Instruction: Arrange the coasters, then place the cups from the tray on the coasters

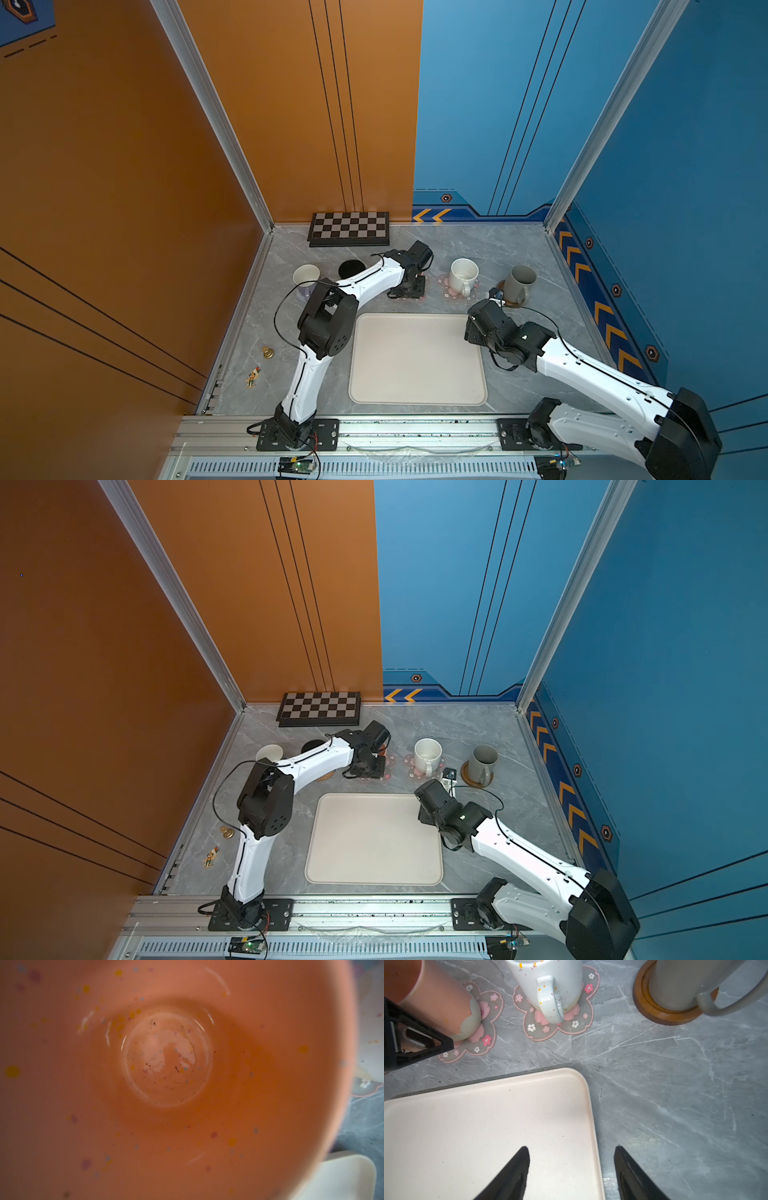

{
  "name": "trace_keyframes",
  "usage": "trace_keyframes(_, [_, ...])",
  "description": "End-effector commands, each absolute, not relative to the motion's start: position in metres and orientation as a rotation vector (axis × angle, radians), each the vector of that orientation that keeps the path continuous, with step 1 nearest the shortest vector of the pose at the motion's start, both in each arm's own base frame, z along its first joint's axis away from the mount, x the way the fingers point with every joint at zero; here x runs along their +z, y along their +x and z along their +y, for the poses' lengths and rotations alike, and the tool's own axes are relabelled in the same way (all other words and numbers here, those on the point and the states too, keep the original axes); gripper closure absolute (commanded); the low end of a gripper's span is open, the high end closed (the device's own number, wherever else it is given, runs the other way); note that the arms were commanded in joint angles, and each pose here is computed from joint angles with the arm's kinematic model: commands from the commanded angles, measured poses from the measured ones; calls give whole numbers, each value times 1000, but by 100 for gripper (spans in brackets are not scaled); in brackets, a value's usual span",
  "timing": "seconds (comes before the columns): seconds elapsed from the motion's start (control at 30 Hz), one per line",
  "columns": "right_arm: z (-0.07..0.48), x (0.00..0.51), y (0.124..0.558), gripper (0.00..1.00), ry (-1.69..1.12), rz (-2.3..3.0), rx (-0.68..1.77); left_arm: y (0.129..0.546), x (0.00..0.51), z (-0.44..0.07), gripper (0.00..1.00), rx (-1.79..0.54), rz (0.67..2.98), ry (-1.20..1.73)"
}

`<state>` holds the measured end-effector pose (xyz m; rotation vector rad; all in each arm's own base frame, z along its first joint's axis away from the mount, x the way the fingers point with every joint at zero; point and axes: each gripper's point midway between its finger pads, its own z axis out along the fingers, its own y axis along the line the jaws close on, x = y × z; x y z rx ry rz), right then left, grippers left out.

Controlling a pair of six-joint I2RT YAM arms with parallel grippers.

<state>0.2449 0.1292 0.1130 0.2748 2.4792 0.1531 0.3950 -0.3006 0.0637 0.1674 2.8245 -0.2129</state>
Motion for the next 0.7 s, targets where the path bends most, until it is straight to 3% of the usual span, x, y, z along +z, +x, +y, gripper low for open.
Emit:
trace_keyframes(0.0, [127, 110, 242, 33, 298, 2487, 164, 392, 84, -301, 68, -237, 2790, 165])
trace_keyframes(0.67, [118, 100, 245, 33, 333, 2511, 121, 388, 92, -316, 67, -288, 2778, 202])
